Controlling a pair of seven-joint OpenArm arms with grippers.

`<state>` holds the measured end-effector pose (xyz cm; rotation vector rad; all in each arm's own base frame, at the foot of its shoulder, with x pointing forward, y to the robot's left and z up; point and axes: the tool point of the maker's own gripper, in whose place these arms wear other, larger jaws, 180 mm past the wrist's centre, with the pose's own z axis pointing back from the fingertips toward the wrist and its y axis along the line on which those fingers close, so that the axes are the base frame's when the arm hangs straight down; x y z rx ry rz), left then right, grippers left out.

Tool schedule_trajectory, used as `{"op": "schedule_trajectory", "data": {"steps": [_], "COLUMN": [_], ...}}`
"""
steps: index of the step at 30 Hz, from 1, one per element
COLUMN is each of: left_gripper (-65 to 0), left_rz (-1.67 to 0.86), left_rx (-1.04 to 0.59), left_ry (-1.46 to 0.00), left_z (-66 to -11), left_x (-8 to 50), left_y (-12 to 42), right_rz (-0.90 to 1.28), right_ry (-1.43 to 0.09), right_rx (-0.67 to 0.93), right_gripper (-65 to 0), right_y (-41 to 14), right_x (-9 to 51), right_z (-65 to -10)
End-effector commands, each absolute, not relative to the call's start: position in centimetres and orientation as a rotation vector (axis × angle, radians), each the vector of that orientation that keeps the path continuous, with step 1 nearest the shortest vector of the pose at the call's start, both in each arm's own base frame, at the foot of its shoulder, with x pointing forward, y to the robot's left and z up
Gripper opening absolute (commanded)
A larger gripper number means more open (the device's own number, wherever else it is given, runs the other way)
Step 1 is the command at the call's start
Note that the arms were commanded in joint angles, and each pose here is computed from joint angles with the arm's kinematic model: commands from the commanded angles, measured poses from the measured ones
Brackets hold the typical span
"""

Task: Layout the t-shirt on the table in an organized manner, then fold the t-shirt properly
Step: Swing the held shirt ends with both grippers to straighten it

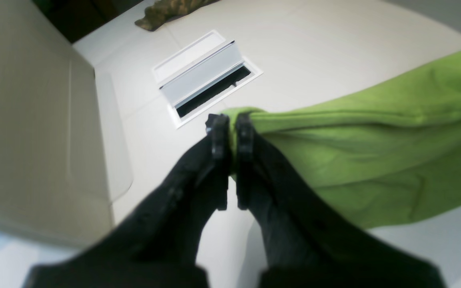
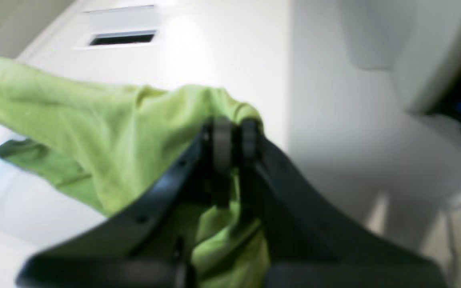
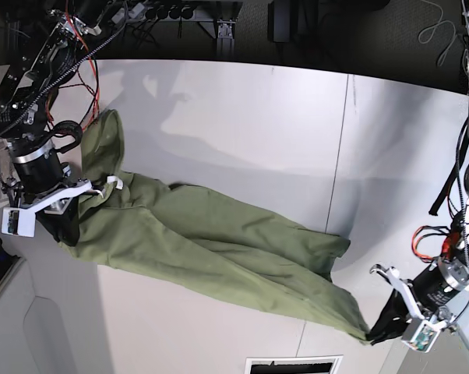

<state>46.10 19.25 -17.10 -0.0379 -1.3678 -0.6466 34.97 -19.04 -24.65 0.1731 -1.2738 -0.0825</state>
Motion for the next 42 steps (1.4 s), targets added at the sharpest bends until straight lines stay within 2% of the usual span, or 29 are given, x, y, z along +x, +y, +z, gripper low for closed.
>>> {"op": "schedule_trajectory", "data": {"steps": [1,7,8,9,11,12,13,14,17,21,24,32,36,42], "left_gripper": [-65.0,-65.0,-65.0,-65.0,-51.1,-43.3,-36.9,-34.0,-33.8,-33.8,-33.9,-33.8,-33.8,-33.8], "left_rz": [-0.642,-0.651,-0.646,-0.636,-0.621,-0.618,-0.616,-0.623,-0.63,-0.62,-0.634,-0.634,-0.603,-0.552], "left_rx": [-0.021,-0.145,-0.167,-0.195,-0.235,-0.248,-0.257,-0.257,-0.233,-0.215,-0.177,-0.113,-0.085,-0.043], "left_ry": [-1.412,-1.314,-1.291,-1.256,-1.19,-1.16,-1.131,-1.105,-1.05,-1.077,-1.087,-0.953,-0.976,-0.975], "left_z": [-15.5,-22.2,-23.4,-24.8,-27.1,-28.1,-28.9,-29.4,-29.7,-27.8,-27.4,-33.8,-35.4,-37.0], "left_x": [47.4,51.5,52.0,52.4,52.7,52.7,52.5,52.3,51.9,51.5,50.4,45.6,45.0,46.0], "left_y": [18.9,11.9,10.6,9.2,7.0,6.3,5.9,5.7,6.4,9.4,12.1,16.3,16.8,17.0], "right_rz": [-0.116,-0.216,-0.233,-0.254,-0.28,-0.277,-0.274,-0.267,-0.244,-0.214,-0.206,-0.232,-0.232,-0.222], "right_ry": [-1.318,-1.181,-1.159,-1.139,-1.104,-1.084,-1.061,-1.049,-1.08,-1.123,-1.102,-0.914,-0.845,-0.859], "right_rx": [0.166,0.112,0.106,0.102,0.092,0.09,0.091,0.096,0.14,0.147,0.136,0.128,0.09,0.045], "right_gripper": [-65.0,-65.0,-60.3,-49.3,-29.8,-25.3,-24.7,-24.8,-24.9,-24.9,-24.9,-24.9,-24.9,-24.9], "right_y": [-20.0,-24.1,-24.8,-25.5,-26.6,-26.7,-26.7,-26.5,-25.5,-24.4,-23.7,-22.9,-23.4,-24.4], "right_x": [35.4,35.4,35.4,35.5,35.3,35.2,34.9,34.8,34.1,32.5,30.6,24.0,21.7,21.4], "right_z": [-23.6,-29.1,-30.0,-30.8,-32.0,-32.4,-32.6,-32.6,-31.4,-29.7,-30.1,-35.4,-37.0,-36.8]}}
